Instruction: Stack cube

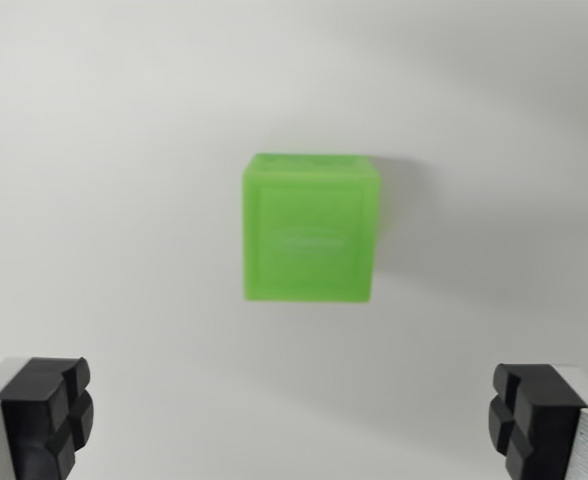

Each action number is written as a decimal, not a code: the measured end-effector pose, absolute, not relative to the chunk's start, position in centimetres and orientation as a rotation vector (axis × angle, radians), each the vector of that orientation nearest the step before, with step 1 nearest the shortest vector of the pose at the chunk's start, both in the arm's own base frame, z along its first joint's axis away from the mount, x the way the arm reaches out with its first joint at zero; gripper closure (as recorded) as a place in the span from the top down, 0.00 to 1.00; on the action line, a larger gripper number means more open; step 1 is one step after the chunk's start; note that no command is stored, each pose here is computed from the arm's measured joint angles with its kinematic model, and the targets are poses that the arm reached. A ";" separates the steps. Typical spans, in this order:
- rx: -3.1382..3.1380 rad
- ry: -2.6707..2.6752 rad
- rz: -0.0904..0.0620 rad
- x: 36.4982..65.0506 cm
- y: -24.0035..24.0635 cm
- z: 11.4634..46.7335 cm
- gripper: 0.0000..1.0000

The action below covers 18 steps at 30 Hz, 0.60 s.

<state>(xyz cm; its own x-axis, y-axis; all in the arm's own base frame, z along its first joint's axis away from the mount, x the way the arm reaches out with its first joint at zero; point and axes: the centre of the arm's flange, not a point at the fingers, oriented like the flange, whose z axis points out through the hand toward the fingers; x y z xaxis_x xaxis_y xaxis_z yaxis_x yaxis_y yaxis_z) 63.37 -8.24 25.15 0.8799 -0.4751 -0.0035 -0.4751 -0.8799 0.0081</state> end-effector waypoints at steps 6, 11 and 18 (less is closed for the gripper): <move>3.047 -0.741 -0.009 63.6 -8.7 23.0 1.00; 3.049 -0.737 -0.008 63.6 -8.6 21.0 1.00; 3.049 -0.736 -0.010 63.6 -8.6 18.0 1.00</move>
